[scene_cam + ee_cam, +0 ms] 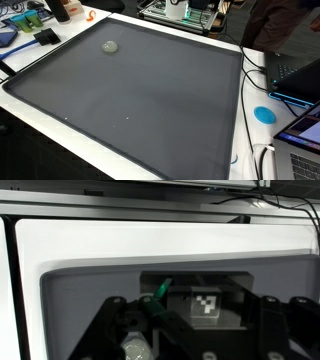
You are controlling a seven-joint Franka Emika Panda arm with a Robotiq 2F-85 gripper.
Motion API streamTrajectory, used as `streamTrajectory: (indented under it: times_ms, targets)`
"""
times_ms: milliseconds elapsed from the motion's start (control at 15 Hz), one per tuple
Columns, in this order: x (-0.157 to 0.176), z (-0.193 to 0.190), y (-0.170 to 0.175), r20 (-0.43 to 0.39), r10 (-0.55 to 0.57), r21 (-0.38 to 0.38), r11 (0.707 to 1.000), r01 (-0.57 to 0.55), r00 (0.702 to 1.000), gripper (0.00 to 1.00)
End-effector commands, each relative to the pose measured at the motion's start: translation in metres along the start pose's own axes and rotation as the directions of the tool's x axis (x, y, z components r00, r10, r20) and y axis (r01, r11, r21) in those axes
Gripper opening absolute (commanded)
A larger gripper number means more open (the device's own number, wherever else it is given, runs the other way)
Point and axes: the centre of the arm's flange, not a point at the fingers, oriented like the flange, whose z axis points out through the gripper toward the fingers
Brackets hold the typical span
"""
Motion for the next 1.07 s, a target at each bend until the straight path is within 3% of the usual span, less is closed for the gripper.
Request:
streamTrajectory:
  times_ms: [0, 800, 867, 1000]
  targets:
    - [0.000, 0.000, 0.000, 0.000, 0.000, 0.000, 1.000, 0.000, 1.000, 0.53]
    - [0.000, 0.000, 0.000, 0.000, 0.000, 0.000, 1.000, 0.000, 1.000, 0.53]
    - [0.004, -0.001, -0.003, -0.005, 0.013, 0.004, 1.000, -0.013, 1.000, 0.28]
    - [0.023, -0.004, -0.022, -0.011, 0.014, -0.024, 1.000, -0.014, 1.000, 0.28]
